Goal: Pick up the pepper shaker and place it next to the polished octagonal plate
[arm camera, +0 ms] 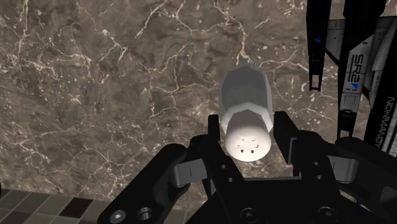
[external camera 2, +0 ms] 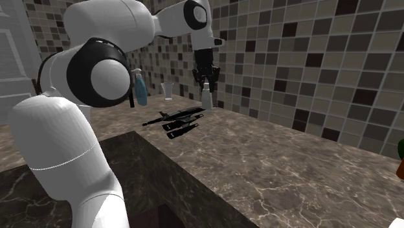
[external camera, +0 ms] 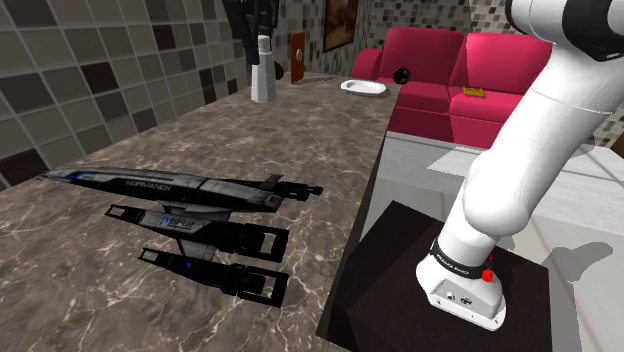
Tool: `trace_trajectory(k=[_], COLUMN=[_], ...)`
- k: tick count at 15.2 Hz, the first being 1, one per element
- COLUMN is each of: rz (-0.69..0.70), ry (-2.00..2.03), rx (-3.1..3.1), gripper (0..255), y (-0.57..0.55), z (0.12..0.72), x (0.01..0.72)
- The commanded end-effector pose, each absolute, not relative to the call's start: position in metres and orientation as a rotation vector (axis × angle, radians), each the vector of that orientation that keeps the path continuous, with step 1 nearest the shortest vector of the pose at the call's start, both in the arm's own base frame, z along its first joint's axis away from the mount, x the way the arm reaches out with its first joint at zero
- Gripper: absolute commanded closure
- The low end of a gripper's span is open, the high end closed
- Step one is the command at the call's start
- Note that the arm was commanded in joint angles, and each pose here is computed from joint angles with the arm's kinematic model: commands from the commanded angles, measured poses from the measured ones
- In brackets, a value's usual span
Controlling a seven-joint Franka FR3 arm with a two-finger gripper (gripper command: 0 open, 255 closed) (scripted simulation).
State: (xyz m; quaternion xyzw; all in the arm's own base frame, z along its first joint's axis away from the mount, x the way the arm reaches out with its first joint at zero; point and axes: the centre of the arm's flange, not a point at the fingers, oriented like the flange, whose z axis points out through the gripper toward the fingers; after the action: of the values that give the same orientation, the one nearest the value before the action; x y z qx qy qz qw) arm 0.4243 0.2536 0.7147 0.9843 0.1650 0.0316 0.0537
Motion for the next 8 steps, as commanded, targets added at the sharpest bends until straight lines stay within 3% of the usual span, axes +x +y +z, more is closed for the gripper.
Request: trace_trajectory(k=[1, 8], rz=[0.096, 0.096], ry=[0.501, 0.501], rx=[2.991, 2.991], gripper=[255, 255], y=[0.254, 0.241], z=[0.726, 0.753], x=[0.425, 0.425])
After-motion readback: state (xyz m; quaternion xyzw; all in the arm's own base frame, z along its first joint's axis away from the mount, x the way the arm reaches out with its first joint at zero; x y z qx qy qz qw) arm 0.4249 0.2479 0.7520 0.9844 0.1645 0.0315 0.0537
